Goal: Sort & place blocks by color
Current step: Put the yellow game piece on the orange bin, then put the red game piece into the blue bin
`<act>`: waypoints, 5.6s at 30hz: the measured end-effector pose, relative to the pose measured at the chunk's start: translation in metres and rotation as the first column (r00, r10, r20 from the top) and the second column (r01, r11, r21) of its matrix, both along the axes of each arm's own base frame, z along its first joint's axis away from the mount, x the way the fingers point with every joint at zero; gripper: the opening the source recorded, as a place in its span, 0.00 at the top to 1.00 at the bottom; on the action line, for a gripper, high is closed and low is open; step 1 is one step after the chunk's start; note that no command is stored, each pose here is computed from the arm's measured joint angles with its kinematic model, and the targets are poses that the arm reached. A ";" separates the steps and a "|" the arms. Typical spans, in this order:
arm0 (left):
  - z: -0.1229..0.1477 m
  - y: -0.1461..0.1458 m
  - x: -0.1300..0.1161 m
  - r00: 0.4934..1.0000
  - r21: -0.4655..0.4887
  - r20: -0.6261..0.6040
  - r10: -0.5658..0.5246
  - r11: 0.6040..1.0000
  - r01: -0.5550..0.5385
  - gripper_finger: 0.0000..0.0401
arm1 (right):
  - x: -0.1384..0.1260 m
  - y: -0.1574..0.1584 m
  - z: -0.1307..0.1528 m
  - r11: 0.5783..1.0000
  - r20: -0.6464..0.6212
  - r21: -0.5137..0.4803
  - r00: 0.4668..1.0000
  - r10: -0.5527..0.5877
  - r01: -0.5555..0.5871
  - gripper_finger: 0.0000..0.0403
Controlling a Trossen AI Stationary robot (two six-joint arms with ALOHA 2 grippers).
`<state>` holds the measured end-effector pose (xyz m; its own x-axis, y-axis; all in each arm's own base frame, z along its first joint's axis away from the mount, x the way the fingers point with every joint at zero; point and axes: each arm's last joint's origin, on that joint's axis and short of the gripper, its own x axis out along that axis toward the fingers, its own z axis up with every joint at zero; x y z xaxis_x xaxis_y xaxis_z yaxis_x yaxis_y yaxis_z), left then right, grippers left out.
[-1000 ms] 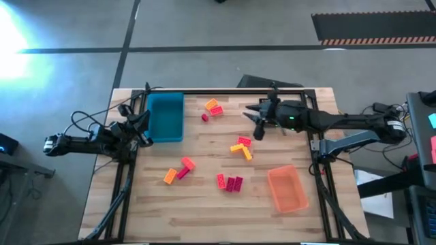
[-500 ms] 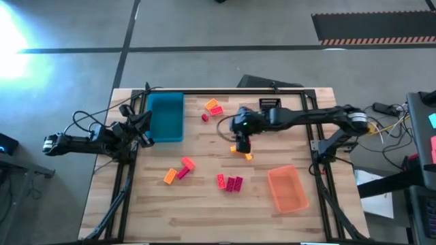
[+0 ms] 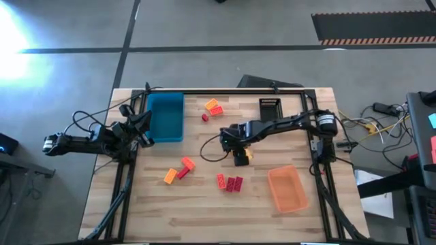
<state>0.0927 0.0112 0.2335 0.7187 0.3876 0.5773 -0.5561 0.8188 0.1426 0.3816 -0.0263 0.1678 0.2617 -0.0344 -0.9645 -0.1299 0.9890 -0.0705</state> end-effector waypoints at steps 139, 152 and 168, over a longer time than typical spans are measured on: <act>0.048 0.001 0.086 0.965 -0.425 -0.176 -0.193 0.899 0.102 1.00 | -0.128 0.003 0.076 0.931 0.894 -0.320 0.382 0.236 0.176 0.54; 0.077 0.031 0.157 0.701 -0.549 -0.697 -0.150 0.740 -0.389 1.00 | -0.173 0.000 0.092 0.956 0.958 -0.204 0.244 0.151 0.209 0.62; 0.030 0.119 0.212 0.035 -0.301 -0.949 -0.312 0.870 -0.391 1.00 | -0.175 0.000 0.086 0.961 0.942 -0.194 0.311 0.128 0.195 0.69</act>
